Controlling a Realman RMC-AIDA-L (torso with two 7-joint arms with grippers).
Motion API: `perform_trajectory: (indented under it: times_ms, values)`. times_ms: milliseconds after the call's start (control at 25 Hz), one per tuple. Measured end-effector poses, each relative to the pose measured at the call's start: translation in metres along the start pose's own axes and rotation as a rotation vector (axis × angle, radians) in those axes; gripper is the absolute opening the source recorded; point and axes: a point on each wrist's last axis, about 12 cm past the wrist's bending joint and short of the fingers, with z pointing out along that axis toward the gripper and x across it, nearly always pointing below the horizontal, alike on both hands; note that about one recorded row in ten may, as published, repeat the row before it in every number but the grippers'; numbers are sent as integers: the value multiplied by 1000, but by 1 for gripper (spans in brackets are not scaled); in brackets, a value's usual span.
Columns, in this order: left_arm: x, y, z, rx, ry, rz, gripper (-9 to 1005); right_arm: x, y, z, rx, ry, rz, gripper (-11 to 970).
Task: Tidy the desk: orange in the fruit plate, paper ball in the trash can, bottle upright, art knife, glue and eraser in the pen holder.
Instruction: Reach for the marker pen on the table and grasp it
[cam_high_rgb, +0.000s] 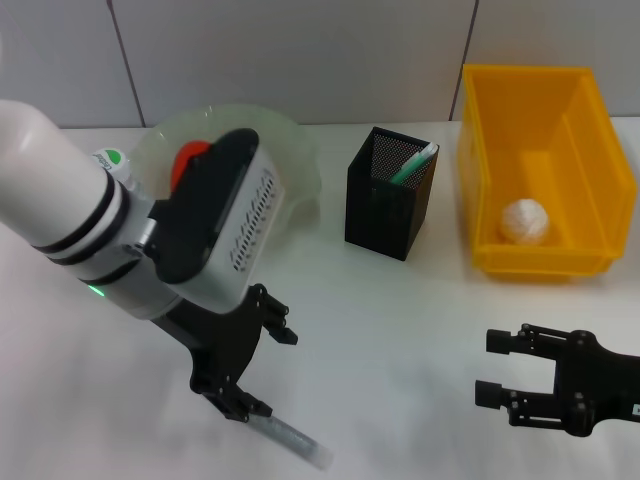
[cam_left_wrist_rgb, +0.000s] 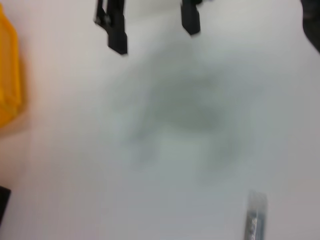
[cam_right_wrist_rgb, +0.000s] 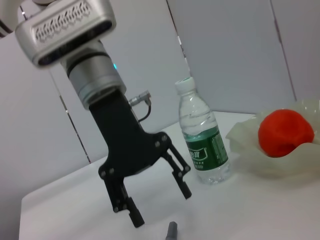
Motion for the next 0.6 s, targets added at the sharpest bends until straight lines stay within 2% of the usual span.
perform_trajectory:
  times_ms: [600]
  values:
    - [-14,3,32,123,162,71,738,1,0,1,25,-30,28,770]
